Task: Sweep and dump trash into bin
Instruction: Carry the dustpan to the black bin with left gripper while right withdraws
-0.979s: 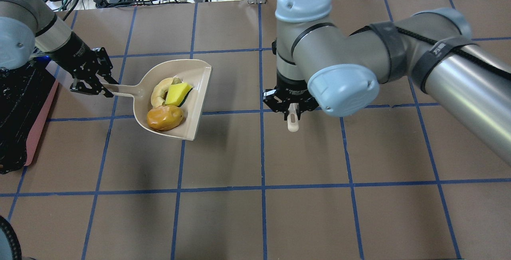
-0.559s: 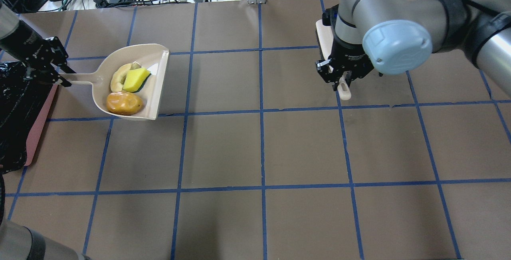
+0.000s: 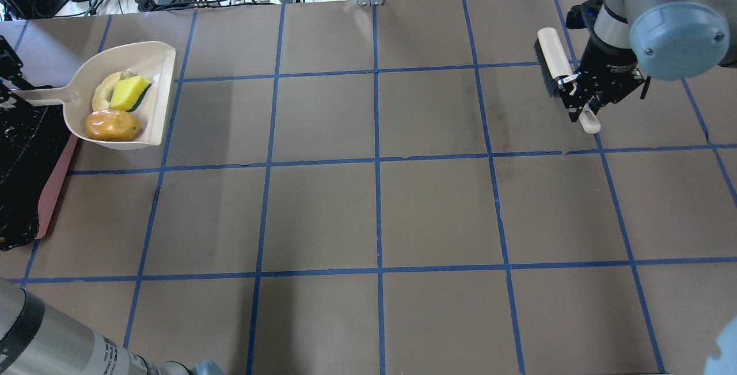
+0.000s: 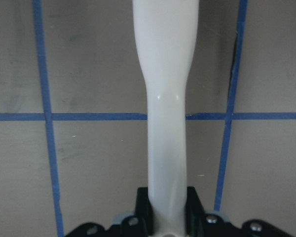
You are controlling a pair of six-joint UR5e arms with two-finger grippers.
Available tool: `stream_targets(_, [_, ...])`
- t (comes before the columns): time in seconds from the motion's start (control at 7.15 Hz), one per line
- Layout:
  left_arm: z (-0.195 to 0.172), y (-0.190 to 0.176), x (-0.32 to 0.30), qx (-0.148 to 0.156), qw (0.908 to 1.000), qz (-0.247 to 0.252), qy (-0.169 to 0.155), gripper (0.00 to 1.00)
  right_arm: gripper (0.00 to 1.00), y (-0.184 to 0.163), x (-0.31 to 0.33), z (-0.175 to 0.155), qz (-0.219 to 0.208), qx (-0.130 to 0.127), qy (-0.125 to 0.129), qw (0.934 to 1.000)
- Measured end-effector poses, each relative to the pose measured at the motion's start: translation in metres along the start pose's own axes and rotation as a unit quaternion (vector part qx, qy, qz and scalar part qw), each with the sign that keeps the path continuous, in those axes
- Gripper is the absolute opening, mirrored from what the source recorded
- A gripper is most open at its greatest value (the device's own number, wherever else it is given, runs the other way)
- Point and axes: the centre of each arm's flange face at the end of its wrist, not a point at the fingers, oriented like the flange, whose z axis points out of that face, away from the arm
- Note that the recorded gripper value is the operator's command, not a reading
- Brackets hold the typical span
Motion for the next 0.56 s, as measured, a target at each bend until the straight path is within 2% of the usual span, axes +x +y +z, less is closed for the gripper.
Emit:
stream_targets(0.28, [-0.021,-0.049,0.006,0.012,0.9999,-0.004,0.01,0.0,0.0,-0.017,0.056,0.038,0.001,-0.012,-0.013,0.9998])
stream_targets(0.56, [-0.031,-0.114,-0.011,0.012,0.9997,-0.002,0.019,0.0,0.0,-0.015,0.072,0.066,-0.002,-0.02,-0.021,0.9996])
